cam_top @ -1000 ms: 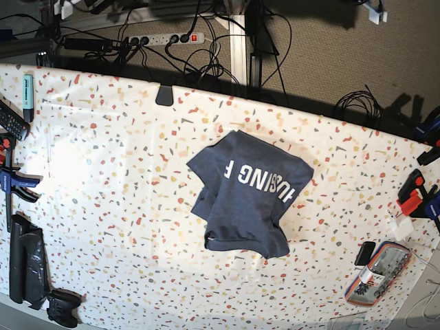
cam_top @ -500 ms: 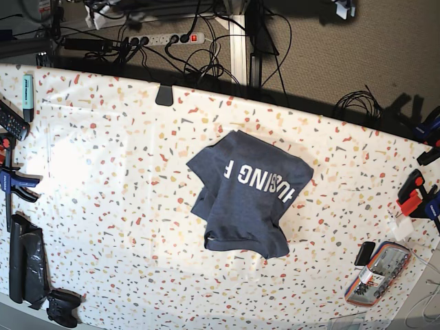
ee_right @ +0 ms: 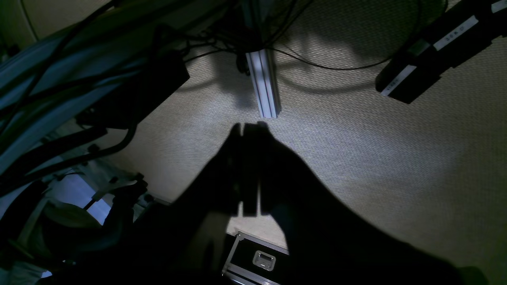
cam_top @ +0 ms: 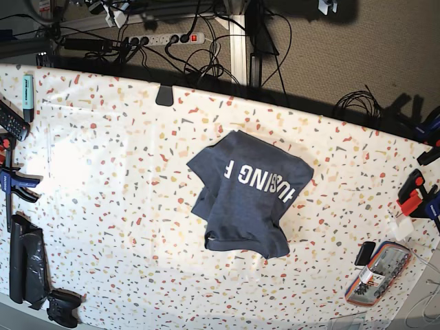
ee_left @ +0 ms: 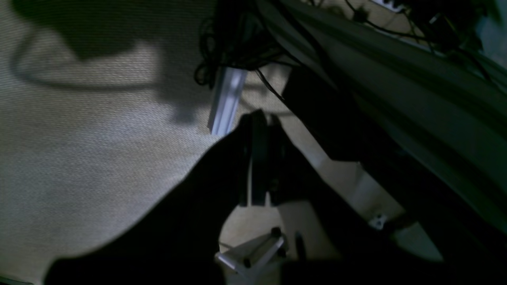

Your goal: Fold the T-shirt properly

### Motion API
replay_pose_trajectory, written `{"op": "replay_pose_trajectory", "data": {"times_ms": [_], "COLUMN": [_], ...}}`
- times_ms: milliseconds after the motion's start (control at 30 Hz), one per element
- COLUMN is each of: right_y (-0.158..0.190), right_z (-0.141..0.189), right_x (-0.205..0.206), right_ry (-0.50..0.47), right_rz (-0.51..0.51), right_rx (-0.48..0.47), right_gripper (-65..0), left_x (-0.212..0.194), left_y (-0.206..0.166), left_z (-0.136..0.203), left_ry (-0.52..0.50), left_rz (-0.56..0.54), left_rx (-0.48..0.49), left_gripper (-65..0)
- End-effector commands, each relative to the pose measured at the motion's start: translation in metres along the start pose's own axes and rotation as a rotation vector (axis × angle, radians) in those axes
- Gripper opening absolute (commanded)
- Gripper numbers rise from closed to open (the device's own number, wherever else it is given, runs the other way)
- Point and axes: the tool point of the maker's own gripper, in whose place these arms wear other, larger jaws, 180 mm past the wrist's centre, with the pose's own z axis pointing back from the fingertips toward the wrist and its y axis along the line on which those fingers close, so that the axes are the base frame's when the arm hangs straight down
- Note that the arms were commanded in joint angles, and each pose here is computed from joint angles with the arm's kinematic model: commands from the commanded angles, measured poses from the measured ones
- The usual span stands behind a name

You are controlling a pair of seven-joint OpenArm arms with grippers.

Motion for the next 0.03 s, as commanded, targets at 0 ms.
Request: {"op": "replay_pose_trajectory", "data": {"times_ms": [0], "right_y": [-0.0045], "right_z": [0.0036], "right_x": [0.0005], "right_ry": [0.001], "right_rz": [0.007], "right_rx": [-0.003], "right_gripper": [-65.0], "left_x": [-0.0022], "left_y": [0.0017], "left_z": [0.0015], "left_ry": [-0.002], "left_rz": [0.002], "left_rx": [-0.003], "left_gripper": [-65.0]}}
